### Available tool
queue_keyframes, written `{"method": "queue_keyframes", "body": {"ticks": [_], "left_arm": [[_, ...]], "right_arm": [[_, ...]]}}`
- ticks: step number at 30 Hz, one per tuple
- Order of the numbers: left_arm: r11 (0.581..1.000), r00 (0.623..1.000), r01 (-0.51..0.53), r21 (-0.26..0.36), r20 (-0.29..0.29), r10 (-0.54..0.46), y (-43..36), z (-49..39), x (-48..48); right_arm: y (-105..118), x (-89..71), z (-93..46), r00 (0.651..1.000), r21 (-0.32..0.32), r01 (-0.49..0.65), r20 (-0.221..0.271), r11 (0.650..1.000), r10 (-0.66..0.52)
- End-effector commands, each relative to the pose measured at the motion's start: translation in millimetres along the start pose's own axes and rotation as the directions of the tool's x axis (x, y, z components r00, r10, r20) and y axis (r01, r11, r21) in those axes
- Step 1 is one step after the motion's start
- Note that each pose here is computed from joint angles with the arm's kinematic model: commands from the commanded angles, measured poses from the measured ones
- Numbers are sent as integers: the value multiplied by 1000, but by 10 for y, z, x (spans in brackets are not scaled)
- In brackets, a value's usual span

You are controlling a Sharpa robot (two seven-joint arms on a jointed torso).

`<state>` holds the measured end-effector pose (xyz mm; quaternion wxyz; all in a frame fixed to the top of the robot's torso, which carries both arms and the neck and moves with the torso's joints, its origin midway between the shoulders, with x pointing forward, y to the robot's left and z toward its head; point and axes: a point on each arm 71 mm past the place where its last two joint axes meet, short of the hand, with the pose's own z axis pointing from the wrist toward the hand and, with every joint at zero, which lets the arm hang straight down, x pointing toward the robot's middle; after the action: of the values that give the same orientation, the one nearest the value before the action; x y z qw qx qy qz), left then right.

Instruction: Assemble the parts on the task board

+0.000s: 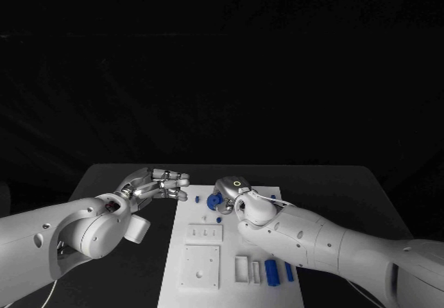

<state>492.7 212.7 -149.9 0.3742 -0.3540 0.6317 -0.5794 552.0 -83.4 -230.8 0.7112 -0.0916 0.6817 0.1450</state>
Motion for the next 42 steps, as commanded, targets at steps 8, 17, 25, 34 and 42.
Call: {"method": "queue_keyframes", "body": {"ticks": [8,17,25,34,42], "left_arm": [[1000,1000,2,9,-18,-2,-13,7,25],[1000,1000,2,9,-17,-2,-13,4,19],[1000,1000,1,9,-17,-1,-10,16,14],[1000,1000,1,9,-16,-1,-9,17,9],[1000,1000,1,8,-16,-1,-8,18,6]], "right_arm": [[-33,112,-5,998,13,23,-61,1000,-22],[-126,119,-7,998,52,31,-57,998,-28],[-167,108,-13,999,69,33,-40,997,-30],[-159,67,-31,1000,61,16,4,998,-16],[-143,34,-46,999,50,-3,41,999,1]]}}
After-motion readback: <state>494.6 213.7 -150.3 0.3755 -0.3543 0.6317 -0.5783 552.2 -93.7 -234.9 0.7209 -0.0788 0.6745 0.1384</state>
